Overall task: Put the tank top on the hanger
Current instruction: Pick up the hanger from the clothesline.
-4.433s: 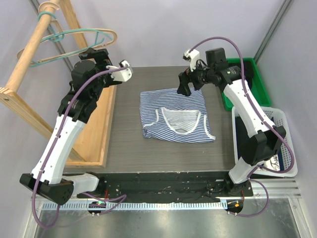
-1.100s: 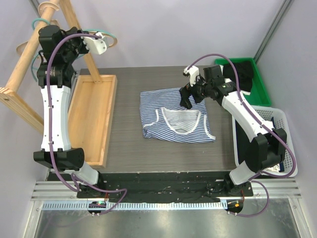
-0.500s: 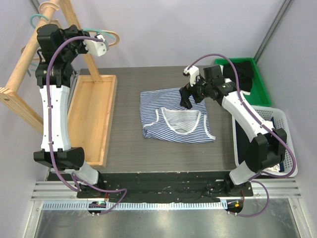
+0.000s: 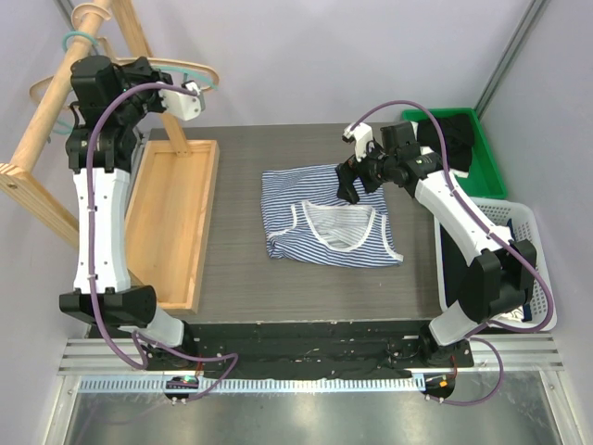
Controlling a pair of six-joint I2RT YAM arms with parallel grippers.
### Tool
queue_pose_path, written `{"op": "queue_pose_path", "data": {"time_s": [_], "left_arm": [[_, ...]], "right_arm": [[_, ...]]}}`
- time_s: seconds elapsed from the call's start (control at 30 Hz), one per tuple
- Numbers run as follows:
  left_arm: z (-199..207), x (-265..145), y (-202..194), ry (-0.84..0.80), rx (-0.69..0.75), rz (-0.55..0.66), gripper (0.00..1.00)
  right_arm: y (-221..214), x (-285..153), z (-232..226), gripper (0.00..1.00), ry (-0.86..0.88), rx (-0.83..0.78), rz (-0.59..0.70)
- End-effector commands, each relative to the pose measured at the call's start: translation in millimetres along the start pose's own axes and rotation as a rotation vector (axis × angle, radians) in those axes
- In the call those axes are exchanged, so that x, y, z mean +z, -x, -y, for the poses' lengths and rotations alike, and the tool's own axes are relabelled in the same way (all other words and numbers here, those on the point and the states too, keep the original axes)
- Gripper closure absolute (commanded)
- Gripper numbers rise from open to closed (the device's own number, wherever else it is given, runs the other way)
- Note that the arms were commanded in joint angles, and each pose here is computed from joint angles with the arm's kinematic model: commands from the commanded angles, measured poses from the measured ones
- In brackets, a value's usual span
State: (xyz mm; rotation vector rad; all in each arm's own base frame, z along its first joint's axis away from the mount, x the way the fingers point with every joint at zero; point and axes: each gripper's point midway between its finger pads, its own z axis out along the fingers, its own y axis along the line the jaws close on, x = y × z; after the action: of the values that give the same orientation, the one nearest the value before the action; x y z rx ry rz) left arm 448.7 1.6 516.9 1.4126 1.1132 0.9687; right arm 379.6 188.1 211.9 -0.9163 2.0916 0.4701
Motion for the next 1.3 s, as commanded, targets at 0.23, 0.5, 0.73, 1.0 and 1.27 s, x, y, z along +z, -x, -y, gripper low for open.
{"op": "queue_pose_path", "data": {"time_s": [0.23,0.5,0.73,1.0,1.27], "left_arm": [[-30.2,-37.2,28.6,0.070,0.126,0.053,1.00],[-30.9,-39.7,25.2,0.070,0.104,0.035,1.00],[-44.5,-33.2,14.8,0.117,0.032,-0.011,1.00],[-60.8,-39.8,8.8,0.180,-0.142,-0.035,1.00],[-66.2,-40.7,-3.6,0.249,-0.232,-0.085,1.00]], "right_arm": [[4.4,-9.4,-3.8,0.01,0.008,-0.043,0.006],[3.5,-33.0,-16.6,0.01,0.044,-0.074,-0.011],[-4.2,-36.5,-14.5,0.01,0.049,-0.093,-0.052],[-3.4,-31.4,-11.6,0.01,0.059,-0.075,-0.071],[-3.8,-28.5,-12.8,0.01,0.067,-0.071,-0.074]]}}
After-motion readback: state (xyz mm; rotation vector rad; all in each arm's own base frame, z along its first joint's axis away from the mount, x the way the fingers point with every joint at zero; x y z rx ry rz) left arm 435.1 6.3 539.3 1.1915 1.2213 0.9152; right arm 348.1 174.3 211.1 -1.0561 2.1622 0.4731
